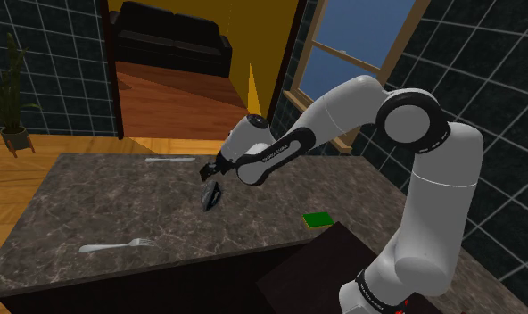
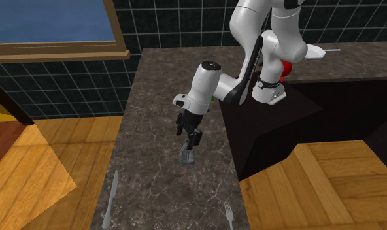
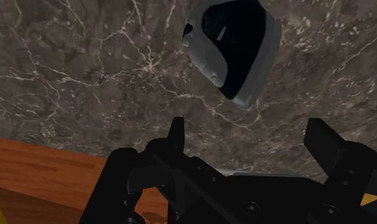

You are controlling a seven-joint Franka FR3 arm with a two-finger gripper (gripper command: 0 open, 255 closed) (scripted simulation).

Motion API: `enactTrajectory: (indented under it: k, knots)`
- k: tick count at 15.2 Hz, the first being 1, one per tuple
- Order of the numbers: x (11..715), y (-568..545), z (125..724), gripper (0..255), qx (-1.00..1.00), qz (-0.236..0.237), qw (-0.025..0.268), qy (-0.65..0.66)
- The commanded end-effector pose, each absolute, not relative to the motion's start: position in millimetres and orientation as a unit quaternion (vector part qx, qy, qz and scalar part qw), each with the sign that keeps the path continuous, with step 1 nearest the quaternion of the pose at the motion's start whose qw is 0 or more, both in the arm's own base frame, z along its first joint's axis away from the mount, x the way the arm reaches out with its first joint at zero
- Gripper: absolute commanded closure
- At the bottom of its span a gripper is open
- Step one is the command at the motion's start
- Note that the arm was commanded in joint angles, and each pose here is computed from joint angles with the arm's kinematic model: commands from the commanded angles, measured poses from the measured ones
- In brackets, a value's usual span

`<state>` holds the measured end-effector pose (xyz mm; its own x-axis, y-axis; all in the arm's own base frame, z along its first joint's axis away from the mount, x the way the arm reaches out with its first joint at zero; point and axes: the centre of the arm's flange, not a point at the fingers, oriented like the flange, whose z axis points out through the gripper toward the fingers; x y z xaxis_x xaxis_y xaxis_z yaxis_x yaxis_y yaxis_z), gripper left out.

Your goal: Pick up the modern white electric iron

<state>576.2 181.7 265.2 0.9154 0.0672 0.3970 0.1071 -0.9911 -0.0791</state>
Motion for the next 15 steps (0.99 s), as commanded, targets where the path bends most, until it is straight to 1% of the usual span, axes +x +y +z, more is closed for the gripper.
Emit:
enactTrajectory:
  k: [1, 4, 5, 15]
  knots:
    - [576.6, 181.4, 253.7, 0, -0.977, -0.201, 0.05, -0.045]
    - [576.6, 181.4, 245.4, 0, -0.977, -0.201, 0.05, -0.045]
    - [576.7, 182.4, 245.0, 255, -0.977, -0.201, 0.05, -0.045]
    - [576.6, 181.4, 250.7, 255, -0.977, -0.201, 0.05, -0.045]
